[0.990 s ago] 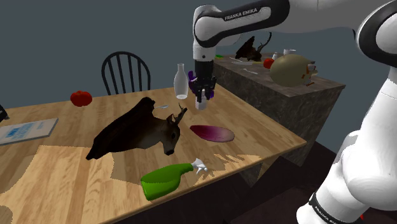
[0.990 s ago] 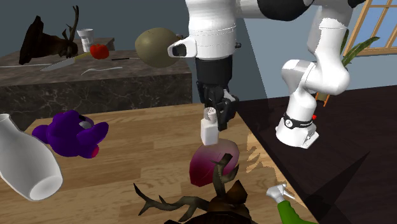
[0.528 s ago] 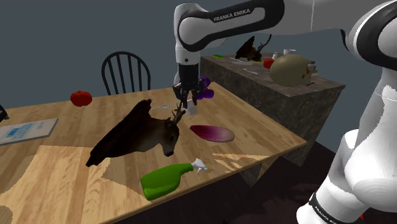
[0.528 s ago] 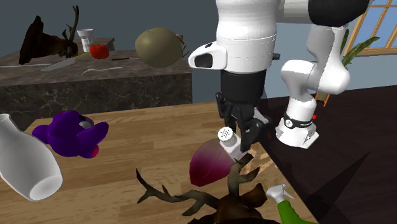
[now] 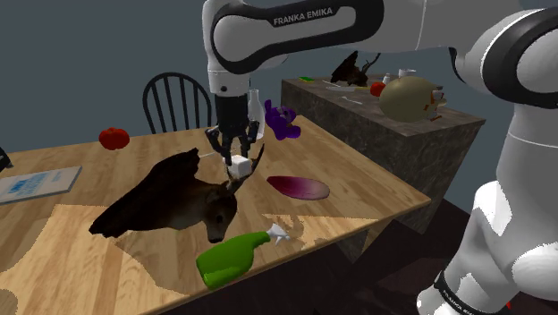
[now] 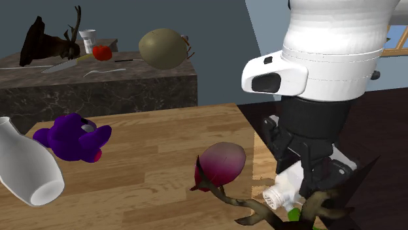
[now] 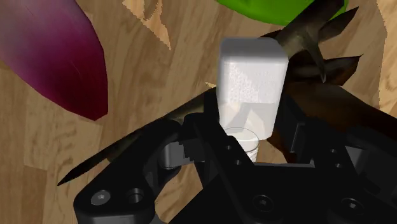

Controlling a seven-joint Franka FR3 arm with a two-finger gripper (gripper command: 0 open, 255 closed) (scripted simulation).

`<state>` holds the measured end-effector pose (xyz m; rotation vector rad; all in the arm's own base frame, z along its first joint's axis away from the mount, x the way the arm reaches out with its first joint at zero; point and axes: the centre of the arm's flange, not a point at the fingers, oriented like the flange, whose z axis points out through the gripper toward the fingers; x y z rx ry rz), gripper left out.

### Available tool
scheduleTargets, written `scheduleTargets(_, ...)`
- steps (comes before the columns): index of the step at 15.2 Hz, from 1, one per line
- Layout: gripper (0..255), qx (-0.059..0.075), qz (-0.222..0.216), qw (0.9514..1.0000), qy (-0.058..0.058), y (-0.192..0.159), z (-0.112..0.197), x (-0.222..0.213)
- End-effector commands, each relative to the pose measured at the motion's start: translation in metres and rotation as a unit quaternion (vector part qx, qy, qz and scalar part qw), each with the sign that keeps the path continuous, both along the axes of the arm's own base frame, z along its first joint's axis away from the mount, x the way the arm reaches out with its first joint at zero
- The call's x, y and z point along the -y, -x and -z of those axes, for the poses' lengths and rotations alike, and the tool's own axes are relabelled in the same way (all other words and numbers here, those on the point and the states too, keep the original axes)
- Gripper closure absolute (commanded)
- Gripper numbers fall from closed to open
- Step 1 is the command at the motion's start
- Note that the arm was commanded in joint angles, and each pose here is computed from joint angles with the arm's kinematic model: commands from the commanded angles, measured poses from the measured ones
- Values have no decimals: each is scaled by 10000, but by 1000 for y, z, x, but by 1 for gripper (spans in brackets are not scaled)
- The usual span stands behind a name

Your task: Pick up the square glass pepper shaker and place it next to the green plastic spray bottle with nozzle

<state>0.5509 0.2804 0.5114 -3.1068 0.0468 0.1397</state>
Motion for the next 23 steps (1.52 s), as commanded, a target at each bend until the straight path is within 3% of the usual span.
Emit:
scheduleTargets(1, 255, 8, 0, 10000, -22, 3, 4, -31)
scheduleTargets(12, 255, 8, 0, 10000, -22, 13, 3, -183)
scheduleTargets(23, 255, 8, 0, 10000, -22, 13, 62, -183)
